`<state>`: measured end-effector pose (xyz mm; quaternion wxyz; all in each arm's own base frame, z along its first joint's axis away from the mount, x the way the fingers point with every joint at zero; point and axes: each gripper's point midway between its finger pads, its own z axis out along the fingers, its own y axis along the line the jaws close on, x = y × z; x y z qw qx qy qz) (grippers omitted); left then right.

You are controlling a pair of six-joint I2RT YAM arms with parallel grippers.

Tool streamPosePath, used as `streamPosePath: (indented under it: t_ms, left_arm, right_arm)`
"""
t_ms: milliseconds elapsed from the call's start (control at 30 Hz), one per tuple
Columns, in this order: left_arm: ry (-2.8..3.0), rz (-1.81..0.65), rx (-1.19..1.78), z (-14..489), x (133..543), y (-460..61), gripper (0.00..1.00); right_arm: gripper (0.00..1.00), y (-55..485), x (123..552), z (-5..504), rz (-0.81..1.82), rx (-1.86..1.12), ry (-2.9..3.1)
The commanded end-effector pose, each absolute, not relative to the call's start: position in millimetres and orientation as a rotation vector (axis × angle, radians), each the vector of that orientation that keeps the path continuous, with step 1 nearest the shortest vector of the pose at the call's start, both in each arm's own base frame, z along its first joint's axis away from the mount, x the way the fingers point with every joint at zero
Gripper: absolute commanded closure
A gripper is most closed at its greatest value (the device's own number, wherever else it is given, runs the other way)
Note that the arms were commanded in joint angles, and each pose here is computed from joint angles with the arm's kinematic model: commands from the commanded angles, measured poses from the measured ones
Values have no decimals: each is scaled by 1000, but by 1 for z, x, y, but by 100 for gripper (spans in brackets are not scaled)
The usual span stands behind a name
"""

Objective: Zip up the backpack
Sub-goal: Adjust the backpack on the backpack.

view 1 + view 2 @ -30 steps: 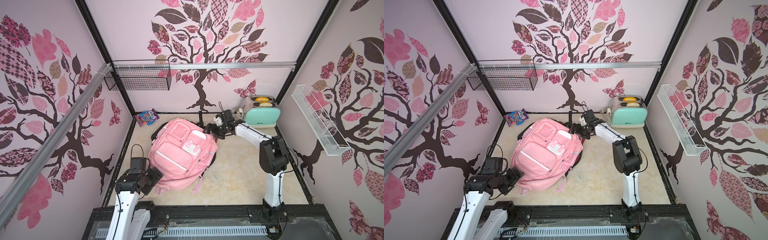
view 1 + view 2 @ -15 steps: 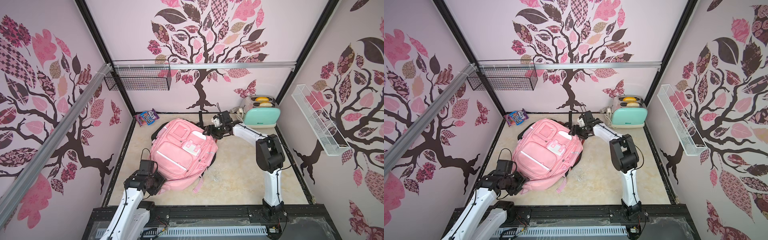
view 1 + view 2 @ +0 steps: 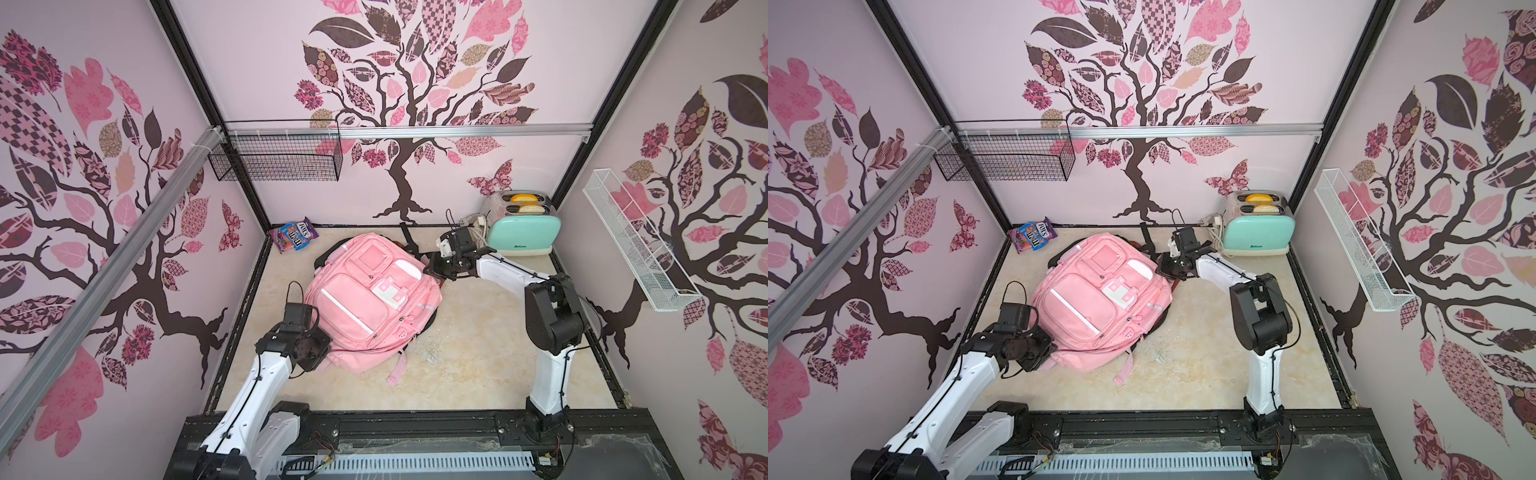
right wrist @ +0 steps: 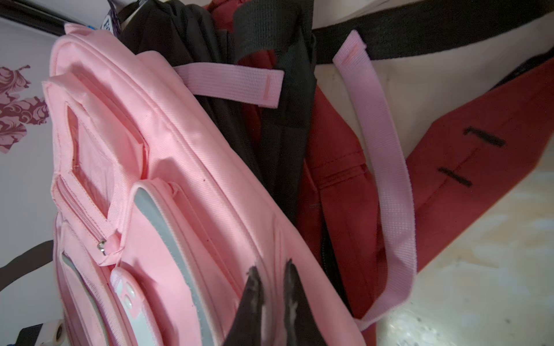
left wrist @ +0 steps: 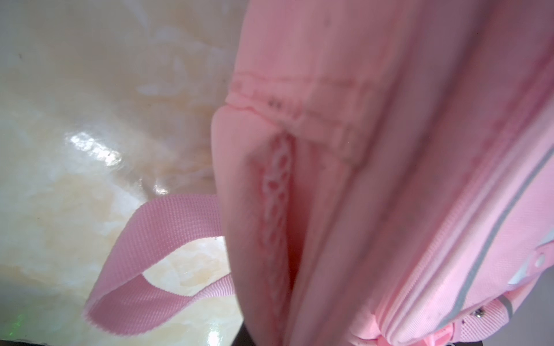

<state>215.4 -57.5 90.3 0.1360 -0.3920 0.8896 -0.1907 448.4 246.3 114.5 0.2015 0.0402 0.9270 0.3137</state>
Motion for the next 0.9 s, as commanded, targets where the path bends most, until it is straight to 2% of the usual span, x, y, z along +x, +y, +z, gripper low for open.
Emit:
streamPosePath:
  t_ms: [0, 133, 267, 567, 833, 867]
  left_arm:
    - [2336, -704, -919, 169, 275, -69, 100]
    - [2282, -663, -809, 225, 295, -69, 100]
    - [2232, -642, -787, 242, 321, -68, 100]
    - [2283, -552, -753, 204, 389, -73, 100]
    - [2256, -547, -670, 203, 424, -77, 100]
    - [2253, -545, -658, 204, 425, -78, 100]
  right_arm:
    - [100, 244, 426, 142, 918, 118, 2579]
    - [100, 235, 408, 188, 932, 84, 2484]
    - [100, 221, 391, 205, 891, 108, 2460]
    - [100, 214, 352, 167, 815, 235, 2554]
    - [100, 220, 331, 130, 843, 299, 2595]
    - [89, 218, 330, 130, 831, 305, 2597]
